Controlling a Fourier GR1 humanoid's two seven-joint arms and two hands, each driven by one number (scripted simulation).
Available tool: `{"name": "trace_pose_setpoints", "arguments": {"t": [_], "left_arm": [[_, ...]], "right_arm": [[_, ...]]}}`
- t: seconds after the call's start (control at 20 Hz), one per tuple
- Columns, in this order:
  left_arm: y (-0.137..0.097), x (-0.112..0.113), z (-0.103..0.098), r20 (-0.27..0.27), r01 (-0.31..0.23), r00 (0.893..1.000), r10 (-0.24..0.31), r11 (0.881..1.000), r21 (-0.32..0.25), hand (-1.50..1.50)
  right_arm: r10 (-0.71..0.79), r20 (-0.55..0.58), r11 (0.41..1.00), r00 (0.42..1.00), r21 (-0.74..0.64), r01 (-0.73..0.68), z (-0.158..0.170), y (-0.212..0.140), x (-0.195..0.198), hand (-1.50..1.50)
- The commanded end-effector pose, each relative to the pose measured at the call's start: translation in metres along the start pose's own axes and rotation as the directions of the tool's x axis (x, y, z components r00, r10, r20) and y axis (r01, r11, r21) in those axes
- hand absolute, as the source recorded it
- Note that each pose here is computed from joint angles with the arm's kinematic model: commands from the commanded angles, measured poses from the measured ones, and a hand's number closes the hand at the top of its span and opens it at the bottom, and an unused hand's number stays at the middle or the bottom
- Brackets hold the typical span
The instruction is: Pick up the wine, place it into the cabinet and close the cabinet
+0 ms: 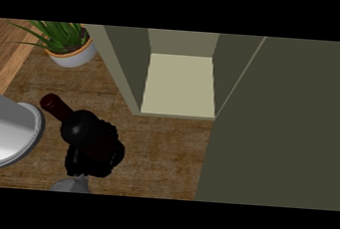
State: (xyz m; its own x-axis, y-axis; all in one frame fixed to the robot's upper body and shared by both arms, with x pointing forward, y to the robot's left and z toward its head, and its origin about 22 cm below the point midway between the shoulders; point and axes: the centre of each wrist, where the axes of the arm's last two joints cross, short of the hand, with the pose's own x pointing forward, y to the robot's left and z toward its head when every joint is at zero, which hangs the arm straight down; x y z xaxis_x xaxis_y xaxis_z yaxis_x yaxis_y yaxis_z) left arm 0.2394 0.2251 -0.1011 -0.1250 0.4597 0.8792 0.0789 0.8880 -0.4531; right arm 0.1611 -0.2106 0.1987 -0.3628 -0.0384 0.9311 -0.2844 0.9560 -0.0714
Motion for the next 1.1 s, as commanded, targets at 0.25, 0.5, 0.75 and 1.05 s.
{"name": "trace_pose_setpoints", "arguments": {"t": [0.25,0.5,0.75,1.05], "left_arm": [[-0.084,0.005,-0.004,-0.049,-0.019,0.999,0.019,1.000,-0.003,1.50],[-0.107,0.009,0.003,-0.080,-0.037,0.996,0.040,0.999,0.040,1.50],[-0.096,-0.026,-0.015,-0.080,-0.024,0.996,0.031,0.996,0.091,1.50],[-0.109,-0.040,-0.015,-0.091,-0.007,0.996,0.017,0.993,0.115,1.50]], "right_arm": [[-0.030,0.014,0.999,0.999,0.030,0.029,0.011,-0.011,0.012,-1.50],[-0.022,0.016,1.000,1.000,0.014,0.022,0.028,0.002,0.021,-1.50],[-0.030,0.012,0.999,0.999,0.026,0.029,0.008,-0.007,0.001,-1.50],[-0.027,0.004,0.999,1.000,0.027,0.026,0.011,-0.011,0.015,-1.50]]}}
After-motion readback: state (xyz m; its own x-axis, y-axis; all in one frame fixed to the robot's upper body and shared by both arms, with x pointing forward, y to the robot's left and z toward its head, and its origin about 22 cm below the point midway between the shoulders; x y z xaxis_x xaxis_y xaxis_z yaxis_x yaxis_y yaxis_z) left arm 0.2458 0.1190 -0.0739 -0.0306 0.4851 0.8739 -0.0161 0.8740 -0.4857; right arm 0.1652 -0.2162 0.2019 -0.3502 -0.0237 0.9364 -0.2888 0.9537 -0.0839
